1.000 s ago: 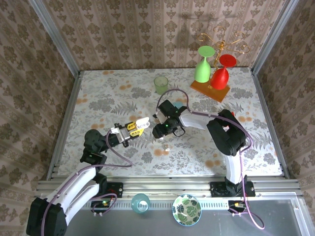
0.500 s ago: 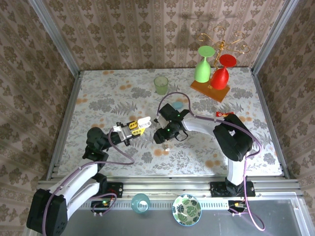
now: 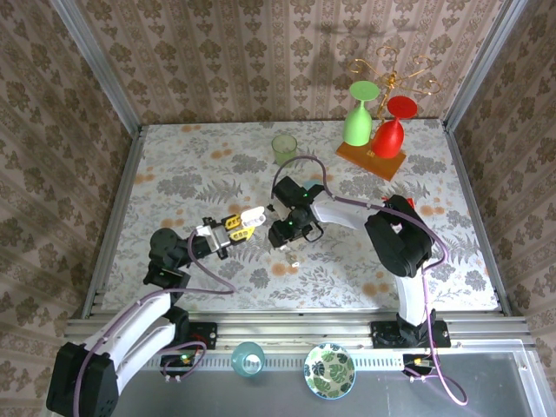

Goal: Insert wireless bluetooth earbuds into charging case

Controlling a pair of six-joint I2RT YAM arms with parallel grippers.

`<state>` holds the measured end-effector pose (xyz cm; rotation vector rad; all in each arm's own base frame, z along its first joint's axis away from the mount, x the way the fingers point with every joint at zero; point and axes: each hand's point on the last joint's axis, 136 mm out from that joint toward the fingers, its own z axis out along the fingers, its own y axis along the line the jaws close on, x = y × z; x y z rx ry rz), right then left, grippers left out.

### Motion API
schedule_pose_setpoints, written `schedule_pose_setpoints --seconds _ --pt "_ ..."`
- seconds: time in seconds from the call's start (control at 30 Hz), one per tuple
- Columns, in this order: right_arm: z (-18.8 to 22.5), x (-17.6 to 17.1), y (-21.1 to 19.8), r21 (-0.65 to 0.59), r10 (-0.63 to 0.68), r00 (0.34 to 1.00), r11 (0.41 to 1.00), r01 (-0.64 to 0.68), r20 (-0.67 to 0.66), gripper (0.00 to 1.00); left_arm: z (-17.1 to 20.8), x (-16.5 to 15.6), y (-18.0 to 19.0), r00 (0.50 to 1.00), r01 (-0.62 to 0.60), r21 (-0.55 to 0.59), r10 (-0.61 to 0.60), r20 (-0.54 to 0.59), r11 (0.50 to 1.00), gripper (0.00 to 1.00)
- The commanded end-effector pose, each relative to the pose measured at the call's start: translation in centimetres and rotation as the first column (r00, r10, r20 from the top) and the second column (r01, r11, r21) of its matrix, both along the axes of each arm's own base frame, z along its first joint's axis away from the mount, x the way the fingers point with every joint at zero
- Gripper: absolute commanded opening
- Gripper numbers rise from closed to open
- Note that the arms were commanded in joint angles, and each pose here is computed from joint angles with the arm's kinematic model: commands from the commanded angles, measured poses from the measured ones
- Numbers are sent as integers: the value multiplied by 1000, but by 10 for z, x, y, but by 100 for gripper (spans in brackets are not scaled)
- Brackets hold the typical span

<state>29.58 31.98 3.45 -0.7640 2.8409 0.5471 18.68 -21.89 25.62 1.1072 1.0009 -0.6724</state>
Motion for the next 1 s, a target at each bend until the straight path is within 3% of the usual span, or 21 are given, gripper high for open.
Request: schedule_pose_setpoints --seconds 0.0,0.3,0.67,0.97 --pt "-7 -19 -3 -27 17 998 999 -18 -53 52 -4 -2 1 1000 2 13 -3 11 1000 1" --pt "-4 -43 -4 -3 10 997 1000 -11 -78 49 -6 -1 0 1000 6 18 -6 13 1000 1" --pt "10 -8 -14 -127 -54 997 990 60 47 45 -5 -3 1 1000 5 20 -6 28 1000 2" --pt "8 3 -10 -242 -65 998 968 69 25 43 -4 -12 6 999 -10 34 8 54 999 2"
